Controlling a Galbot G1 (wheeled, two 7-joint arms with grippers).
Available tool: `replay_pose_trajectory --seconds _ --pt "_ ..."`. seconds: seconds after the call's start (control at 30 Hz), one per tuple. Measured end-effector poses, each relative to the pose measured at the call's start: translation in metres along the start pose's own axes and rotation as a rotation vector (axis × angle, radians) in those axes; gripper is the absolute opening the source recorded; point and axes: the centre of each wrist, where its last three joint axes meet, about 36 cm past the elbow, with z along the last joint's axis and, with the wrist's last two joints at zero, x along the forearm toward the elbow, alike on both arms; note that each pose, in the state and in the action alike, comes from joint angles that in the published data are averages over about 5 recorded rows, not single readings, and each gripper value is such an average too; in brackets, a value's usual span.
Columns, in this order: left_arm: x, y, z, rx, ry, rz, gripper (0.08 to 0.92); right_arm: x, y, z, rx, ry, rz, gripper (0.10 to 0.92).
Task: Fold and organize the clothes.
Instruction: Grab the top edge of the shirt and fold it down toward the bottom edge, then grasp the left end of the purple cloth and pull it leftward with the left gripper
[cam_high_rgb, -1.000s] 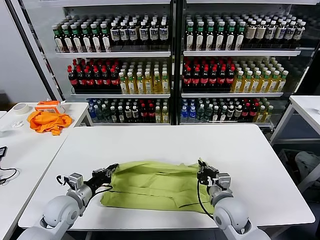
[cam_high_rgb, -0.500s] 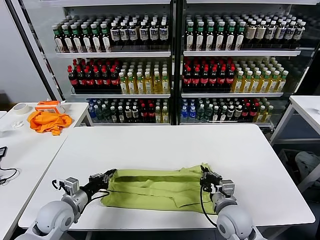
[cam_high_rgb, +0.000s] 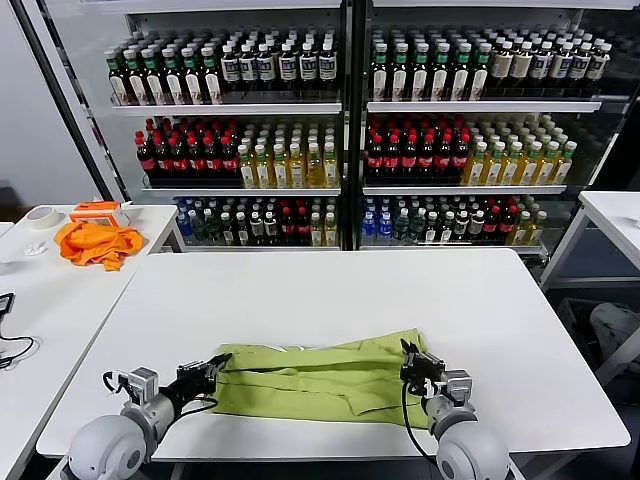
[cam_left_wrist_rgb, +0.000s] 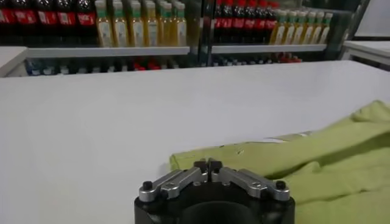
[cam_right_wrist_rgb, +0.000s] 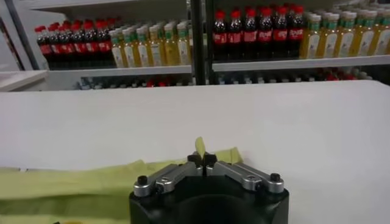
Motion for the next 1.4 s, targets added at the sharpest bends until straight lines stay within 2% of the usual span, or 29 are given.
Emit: replay_pose_trajectory --seconds 0.17,0.33,0.63,0.93,1.1,1.3,1.4 --pt "-0.006 0.000 0.002 0.002 -0.004 -0.025 0.092 0.006 0.000 0.003 0.020 -0.001 -0.009 0.151" --pt "-0.009 0.000 0.002 -0.004 -0.016 -0.059 0.182 0.017 -0.001 0.004 0.040 -0.012 -0.009 0.292" --pt "-0.004 -0.005 -0.002 0.003 -0.044 -0.102 0.451 0.042 -0.002 0.004 0.068 -0.049 0.015 0.552" --pt "-0.004 -0.035 0.003 0.060 -0.029 -0.155 0.711 0.067 -0.003 0.008 0.072 -0.054 0.052 0.793" --pt "-0.010 -0.048 0.006 0.106 -0.020 -0.212 0.813 0.071 -0.002 0.010 0.074 -0.049 0.064 0.821" --pt "-0.018 -0.060 0.008 0.144 -0.002 -0.267 0.822 0.071 -0.001 0.012 0.077 -0.045 0.074 0.823" --pt "-0.020 -0.064 0.010 0.156 0.011 -0.286 0.788 0.070 -0.001 0.013 0.078 -0.042 0.078 0.823"
